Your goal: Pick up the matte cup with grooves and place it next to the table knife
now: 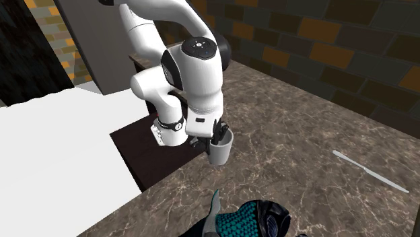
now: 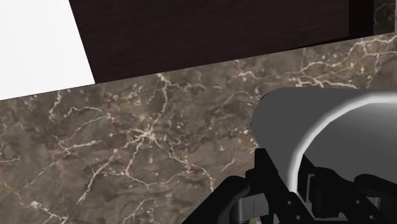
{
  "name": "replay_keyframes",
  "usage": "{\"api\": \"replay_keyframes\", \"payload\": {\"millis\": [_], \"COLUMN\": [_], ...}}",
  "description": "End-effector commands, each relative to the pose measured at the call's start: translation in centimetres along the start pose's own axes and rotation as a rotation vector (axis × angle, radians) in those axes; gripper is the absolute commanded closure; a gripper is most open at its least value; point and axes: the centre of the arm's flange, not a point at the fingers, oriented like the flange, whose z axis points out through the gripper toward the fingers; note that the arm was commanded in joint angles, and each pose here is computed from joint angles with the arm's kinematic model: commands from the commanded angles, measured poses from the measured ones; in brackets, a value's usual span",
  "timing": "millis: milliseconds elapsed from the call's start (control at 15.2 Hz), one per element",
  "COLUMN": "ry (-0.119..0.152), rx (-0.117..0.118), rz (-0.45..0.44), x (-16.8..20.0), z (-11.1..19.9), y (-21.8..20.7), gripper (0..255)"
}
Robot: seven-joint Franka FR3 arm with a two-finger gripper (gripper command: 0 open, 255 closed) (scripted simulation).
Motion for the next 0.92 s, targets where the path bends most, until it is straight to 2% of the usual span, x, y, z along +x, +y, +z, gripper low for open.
{"api": "replay_keyframes", "payload": {"millis": [0,858], "ry": [0.000,0.000], "rx": [0.000,0.000], "rz": [0.000,0.000], "x": [0.0,-0.2], "z": [-1.0,-7.8], "y": [-0.1,-0.7], "gripper": [255,255]}}
